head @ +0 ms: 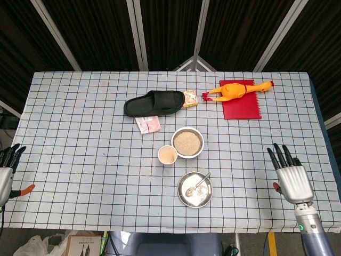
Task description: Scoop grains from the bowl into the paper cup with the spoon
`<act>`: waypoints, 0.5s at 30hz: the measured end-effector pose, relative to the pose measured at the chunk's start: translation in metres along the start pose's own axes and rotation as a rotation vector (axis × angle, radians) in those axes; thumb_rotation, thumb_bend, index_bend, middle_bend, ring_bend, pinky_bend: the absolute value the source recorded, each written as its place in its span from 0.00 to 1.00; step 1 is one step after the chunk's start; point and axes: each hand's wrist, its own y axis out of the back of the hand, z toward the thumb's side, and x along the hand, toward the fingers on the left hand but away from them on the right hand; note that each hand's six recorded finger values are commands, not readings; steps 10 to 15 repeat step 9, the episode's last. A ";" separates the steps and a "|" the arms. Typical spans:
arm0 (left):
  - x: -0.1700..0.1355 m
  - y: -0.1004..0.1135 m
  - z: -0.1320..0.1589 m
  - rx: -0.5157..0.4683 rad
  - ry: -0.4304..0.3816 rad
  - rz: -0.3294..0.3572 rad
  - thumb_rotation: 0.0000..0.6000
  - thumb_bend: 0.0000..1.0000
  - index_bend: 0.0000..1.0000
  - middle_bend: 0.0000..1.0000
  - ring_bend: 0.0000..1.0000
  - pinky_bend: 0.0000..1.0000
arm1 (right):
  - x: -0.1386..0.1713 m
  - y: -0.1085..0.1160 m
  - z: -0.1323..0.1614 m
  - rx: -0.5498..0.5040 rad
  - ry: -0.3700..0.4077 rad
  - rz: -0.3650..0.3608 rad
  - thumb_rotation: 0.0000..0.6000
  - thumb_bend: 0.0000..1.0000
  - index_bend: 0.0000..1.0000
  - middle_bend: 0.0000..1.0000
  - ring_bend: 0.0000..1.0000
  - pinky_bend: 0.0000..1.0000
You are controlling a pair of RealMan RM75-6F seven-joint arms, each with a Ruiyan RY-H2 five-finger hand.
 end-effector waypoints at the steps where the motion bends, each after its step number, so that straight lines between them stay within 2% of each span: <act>1: 0.000 0.000 0.000 0.012 0.002 0.010 1.00 0.00 0.00 0.00 0.00 0.00 | 0.004 0.001 -0.005 -0.016 -0.009 0.004 1.00 0.18 0.00 0.00 0.00 0.33; 7: -0.001 0.002 0.003 0.039 0.008 0.059 1.00 0.00 0.00 0.00 0.00 0.00 | 0.018 0.004 -0.018 -0.112 -0.028 0.013 1.00 0.18 0.00 0.00 0.00 0.33; 15: -0.001 0.002 0.003 0.042 0.011 0.067 1.00 0.00 0.00 0.00 0.00 0.00 | 0.019 0.003 -0.019 -0.119 -0.023 0.020 1.00 0.18 0.00 0.00 0.00 0.33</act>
